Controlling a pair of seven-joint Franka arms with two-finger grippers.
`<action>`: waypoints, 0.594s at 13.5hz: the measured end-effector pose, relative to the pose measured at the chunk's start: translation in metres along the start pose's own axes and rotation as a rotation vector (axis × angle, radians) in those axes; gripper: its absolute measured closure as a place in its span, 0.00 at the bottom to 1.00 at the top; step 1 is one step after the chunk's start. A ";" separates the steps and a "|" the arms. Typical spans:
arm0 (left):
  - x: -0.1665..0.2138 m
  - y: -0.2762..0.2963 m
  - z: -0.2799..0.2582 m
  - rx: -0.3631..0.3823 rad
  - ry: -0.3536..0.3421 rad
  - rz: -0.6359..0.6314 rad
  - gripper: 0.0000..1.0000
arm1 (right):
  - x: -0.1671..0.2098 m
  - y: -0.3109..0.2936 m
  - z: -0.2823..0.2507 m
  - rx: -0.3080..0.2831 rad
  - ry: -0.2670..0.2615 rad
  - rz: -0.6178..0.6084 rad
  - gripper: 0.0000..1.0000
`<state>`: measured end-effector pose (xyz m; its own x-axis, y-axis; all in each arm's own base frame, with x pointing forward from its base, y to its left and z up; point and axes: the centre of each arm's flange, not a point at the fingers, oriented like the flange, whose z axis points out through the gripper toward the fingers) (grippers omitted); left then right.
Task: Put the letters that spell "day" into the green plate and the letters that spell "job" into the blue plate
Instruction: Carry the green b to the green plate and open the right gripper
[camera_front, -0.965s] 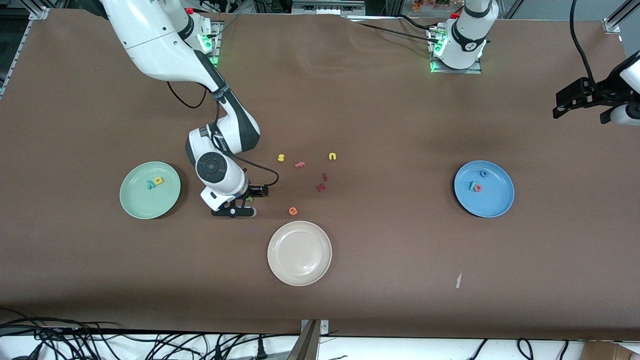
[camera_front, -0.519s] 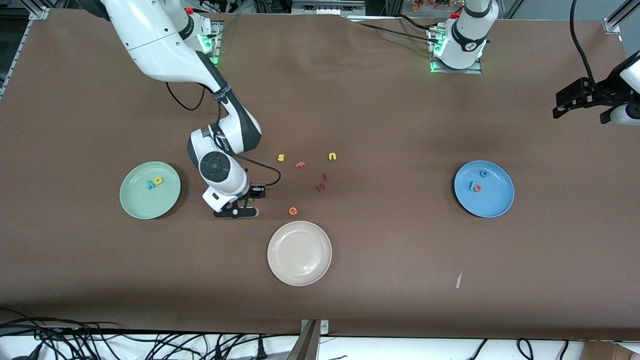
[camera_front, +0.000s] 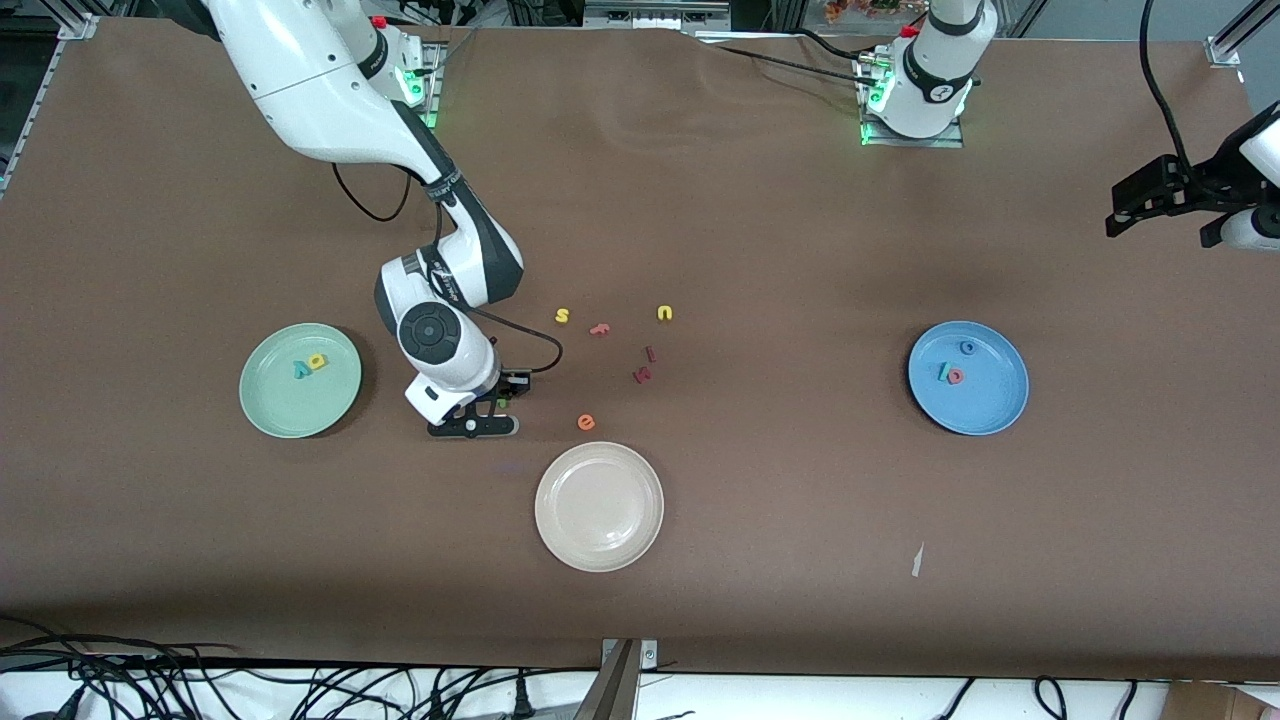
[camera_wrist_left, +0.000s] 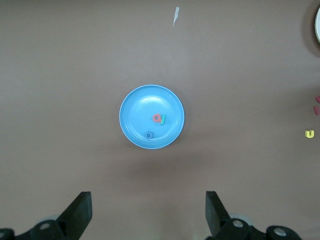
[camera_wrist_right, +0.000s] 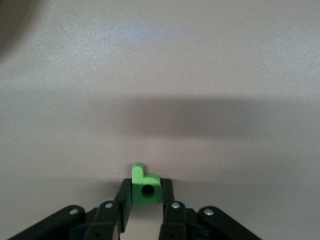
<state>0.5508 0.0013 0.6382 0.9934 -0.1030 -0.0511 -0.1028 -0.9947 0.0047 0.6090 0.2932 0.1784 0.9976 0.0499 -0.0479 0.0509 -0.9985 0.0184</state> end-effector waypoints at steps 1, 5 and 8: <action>0.000 0.000 0.000 0.000 0.000 0.000 0.00 | 0.000 0.000 -0.001 0.000 0.001 -0.001 0.73; 0.000 0.000 0.000 0.000 0.000 -0.001 0.00 | 0.011 0.017 -0.011 -0.019 -0.012 0.003 0.73; 0.000 -0.001 0.000 0.000 0.000 -0.002 0.00 | 0.027 0.068 -0.044 -0.064 -0.062 -0.045 0.73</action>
<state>0.5508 0.0019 0.6383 0.9936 -0.1013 -0.0508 -0.1012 -0.9949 0.0046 0.6412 0.2275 0.2221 0.9896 0.0911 -0.1114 0.1002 -0.9919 0.0783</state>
